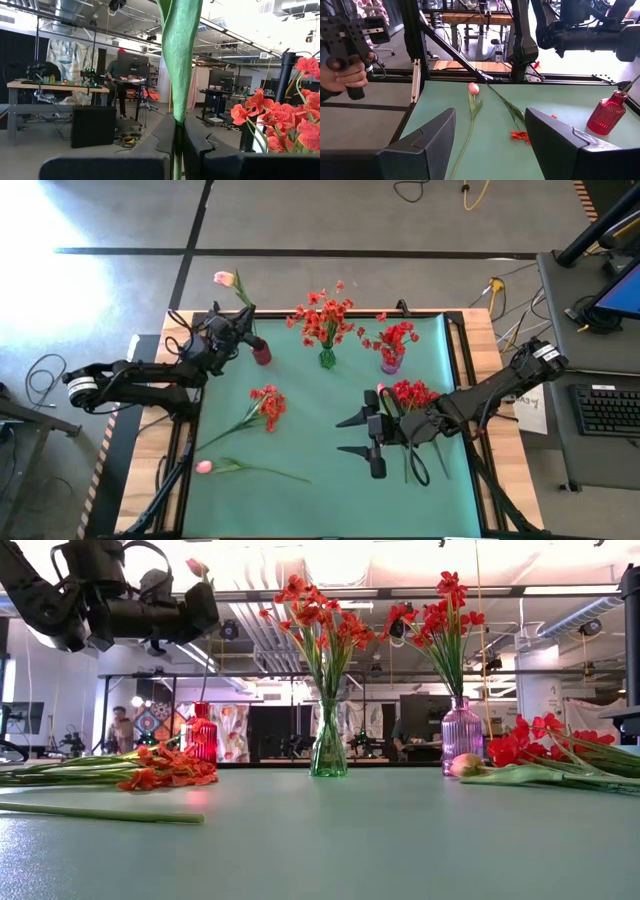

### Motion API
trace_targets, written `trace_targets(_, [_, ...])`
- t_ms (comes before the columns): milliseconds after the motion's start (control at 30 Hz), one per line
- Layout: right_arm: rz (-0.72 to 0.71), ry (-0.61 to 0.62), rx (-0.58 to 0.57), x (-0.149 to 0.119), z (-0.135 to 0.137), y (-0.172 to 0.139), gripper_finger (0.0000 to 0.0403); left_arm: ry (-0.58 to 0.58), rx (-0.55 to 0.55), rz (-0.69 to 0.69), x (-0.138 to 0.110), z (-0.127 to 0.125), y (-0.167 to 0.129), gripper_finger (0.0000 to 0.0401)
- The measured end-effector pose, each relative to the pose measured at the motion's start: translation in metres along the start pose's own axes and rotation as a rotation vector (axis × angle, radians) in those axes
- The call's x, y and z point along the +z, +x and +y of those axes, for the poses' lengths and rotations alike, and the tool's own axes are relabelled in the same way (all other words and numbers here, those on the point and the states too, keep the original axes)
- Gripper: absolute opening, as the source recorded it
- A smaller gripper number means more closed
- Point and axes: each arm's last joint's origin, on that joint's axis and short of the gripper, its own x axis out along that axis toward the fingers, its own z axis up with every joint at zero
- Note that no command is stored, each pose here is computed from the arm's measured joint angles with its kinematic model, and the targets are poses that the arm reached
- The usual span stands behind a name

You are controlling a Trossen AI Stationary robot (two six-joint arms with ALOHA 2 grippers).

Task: Sort flowers into vase by color
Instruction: Put the bottom right pink flower in the red flower vase, then put the bottom pink flower in the red flower vase

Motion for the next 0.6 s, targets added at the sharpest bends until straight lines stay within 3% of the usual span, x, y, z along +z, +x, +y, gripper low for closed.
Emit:
trace_targets(200, [0.002,-0.002,0.0,-0.0002,0.0,0.0,0.0231,-0.007,-0.006,0.006,-0.0005,-0.0009,-0.0003,0.0033])
trace_targets(600, [0.015,-0.006,-0.001,-0.0016,0.0001,-0.0001,0.0231,0.038,-0.036,0.119,-0.0092,-0.0051,-0.0047,0.0151])
